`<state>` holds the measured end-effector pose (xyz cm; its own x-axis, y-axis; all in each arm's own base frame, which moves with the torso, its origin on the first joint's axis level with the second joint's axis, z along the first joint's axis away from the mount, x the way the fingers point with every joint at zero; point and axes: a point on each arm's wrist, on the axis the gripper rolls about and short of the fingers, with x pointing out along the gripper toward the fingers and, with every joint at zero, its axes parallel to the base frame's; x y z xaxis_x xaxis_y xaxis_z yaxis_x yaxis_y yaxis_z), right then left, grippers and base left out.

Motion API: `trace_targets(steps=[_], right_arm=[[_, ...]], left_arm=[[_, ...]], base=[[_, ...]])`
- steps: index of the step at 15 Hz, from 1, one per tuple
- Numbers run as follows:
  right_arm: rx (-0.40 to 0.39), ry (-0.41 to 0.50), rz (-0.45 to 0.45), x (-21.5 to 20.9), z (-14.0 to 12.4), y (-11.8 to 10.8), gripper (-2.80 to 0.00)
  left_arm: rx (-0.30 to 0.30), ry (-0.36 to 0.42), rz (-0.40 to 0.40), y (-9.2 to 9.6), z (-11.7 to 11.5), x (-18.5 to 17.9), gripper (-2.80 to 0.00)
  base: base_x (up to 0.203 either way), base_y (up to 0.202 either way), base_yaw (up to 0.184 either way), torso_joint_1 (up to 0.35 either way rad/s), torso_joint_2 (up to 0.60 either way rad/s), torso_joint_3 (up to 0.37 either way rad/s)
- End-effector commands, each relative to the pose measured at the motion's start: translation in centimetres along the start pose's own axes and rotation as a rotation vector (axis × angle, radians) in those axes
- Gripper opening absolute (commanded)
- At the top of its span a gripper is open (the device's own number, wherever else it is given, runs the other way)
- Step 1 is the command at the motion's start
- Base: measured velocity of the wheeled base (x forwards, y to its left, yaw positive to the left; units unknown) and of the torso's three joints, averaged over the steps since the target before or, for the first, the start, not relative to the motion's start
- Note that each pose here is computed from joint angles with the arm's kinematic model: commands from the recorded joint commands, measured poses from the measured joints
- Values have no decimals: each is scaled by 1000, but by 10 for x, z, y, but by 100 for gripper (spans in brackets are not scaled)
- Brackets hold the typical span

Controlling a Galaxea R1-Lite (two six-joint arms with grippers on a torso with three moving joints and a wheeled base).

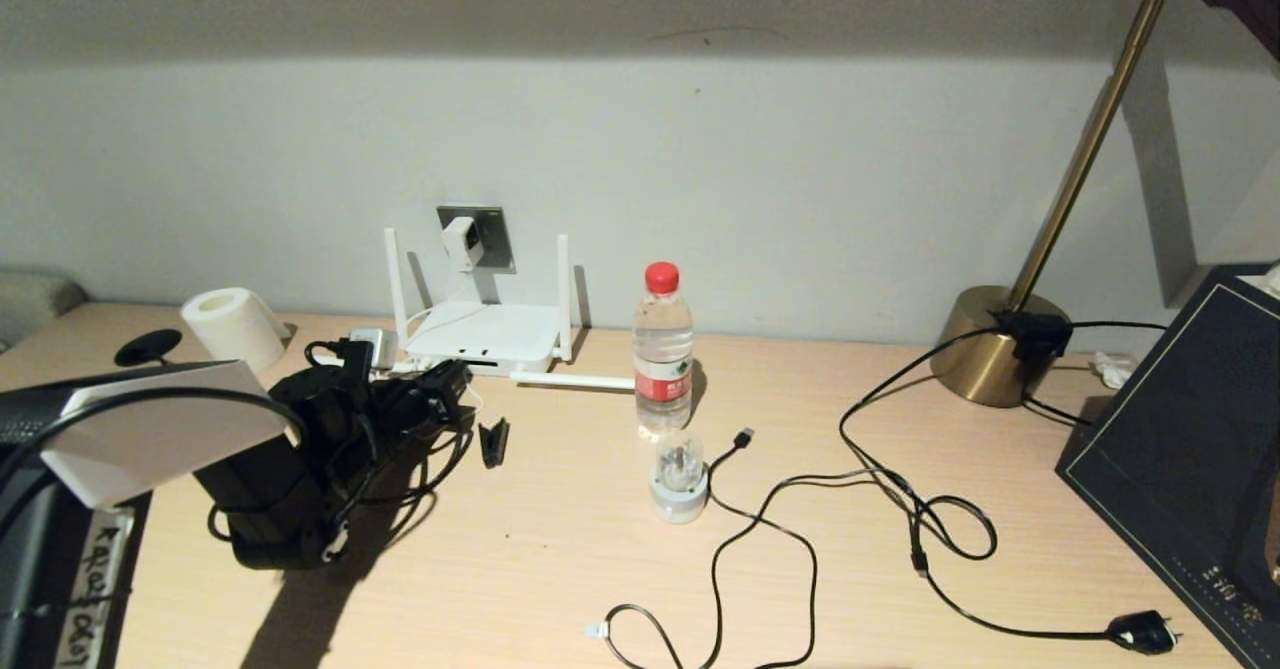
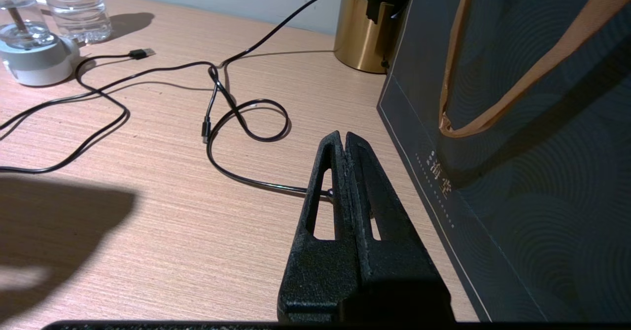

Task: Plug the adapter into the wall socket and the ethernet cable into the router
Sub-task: Plug cable into router interface

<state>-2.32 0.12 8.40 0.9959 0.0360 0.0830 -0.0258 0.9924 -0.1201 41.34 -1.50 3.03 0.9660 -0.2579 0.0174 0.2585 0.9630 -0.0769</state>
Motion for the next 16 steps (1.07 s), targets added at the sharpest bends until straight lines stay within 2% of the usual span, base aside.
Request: trace_targets(steps=[1,9,13,14,16], right_arm=[[1,35,5,2,-10,1,-280],[1,35,5,2,-10,1,-280],[1,35,5,2,-10,1,-280],[1,35,5,2,-10,1,-280],[1,35,5,2,-10,1,-280]], left_arm=[[-12,-1,-2,0,-1,0,-280],[-17,12,27,-1,-7,0,-280],[-25,0,32,-1,0,-2,-280],[-31,-2,32,-1,1,-3,0],[-37,-1,31,-3,4,-5,0]], base=[[0,0,0,0,0,0],[0,0,0,0,0,0],[0,0,0,0,0,0],[0,0,0,0,0,0],[0,0,0,0,0,0]])
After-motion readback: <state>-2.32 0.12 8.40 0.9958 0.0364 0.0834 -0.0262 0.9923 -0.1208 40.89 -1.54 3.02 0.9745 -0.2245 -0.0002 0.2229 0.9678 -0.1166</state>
